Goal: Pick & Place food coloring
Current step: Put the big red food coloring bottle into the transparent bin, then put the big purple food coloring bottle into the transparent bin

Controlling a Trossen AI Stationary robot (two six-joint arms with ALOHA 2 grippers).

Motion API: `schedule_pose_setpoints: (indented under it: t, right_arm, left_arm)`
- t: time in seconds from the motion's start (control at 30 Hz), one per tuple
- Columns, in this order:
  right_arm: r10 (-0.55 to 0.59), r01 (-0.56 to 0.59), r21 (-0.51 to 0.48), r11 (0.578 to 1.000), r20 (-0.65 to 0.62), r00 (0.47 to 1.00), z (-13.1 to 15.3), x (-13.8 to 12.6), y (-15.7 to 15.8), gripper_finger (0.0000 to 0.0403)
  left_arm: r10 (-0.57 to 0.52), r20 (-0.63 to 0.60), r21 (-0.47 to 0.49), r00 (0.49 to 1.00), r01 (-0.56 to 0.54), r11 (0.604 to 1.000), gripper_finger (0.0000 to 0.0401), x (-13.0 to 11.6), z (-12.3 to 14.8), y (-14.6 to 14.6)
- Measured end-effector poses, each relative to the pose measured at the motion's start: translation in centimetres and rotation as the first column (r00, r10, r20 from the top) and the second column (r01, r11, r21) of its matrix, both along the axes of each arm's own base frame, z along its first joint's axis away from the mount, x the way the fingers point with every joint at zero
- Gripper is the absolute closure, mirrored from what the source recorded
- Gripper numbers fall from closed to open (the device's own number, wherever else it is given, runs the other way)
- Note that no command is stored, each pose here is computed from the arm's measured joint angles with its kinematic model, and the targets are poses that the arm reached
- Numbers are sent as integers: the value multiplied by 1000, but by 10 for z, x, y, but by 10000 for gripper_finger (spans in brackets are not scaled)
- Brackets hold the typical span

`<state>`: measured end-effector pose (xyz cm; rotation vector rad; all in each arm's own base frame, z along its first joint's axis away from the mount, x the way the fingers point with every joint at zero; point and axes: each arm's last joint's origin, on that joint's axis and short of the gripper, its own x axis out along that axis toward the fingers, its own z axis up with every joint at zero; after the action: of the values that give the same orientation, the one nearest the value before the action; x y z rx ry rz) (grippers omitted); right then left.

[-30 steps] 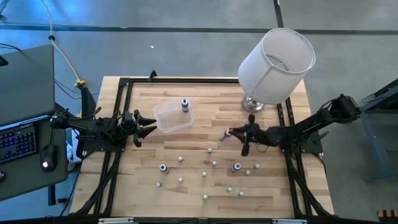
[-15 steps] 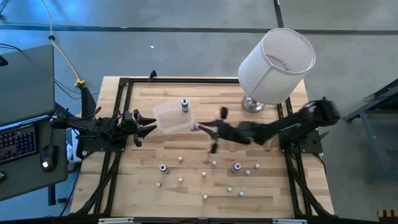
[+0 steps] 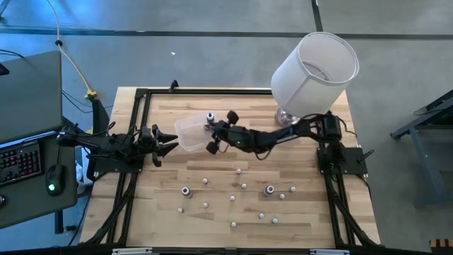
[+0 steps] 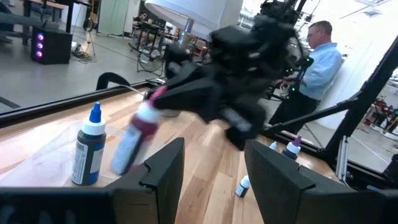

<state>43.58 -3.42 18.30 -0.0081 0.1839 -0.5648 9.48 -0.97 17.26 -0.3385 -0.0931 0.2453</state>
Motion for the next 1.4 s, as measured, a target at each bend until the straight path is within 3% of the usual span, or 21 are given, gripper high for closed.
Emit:
schedule_pose_setpoints:
  t: [0.23, 0.47, 0.67, 0.97, 1.2, 1.3, 1.4]
  right_arm:
    - [-90, 95, 71, 993, -80, 993, -16, -4, -20, 358]
    - [-106, 113, 77, 991, -89, 990, -18, -6, -32, 357]
    - [-65, 82, 143, 986, -121, 991, -23, -8, -41, 339]
    - [-92, 104, 78, 992, -135, 987, -21, -8, -38, 311]
    - [-32, 27, -98, 995, -49, 998, 32, -12, -7, 309]
    - [48, -53, -163, 985, -35, 998, 69, -24, 18, 309]
    - [197, -205, -207, 957, -60, 979, 103, -43, 50, 309]
  left_arm:
    - [-1, 0, 0, 1000, 1, 1000, 233, 0, 0, 0]
    - [-1, 0, 0, 1000, 1, 1000, 233, 0, 0, 0]
    - [-2, 0, 0, 1000, 2, 1000, 233, 0, 0, 0]
    - [-2, 0, 0, 1000, 2, 1000, 233, 0, 0, 0]
    - [-3, 0, 0, 1000, 3, 1000, 233, 0, 0, 0]
    - [-6, 0, 0, 1000, 6, 1000, 233, 0, 0, 0]
    - [-6, 0, 0, 1000, 6, 1000, 233, 0, 0, 0]
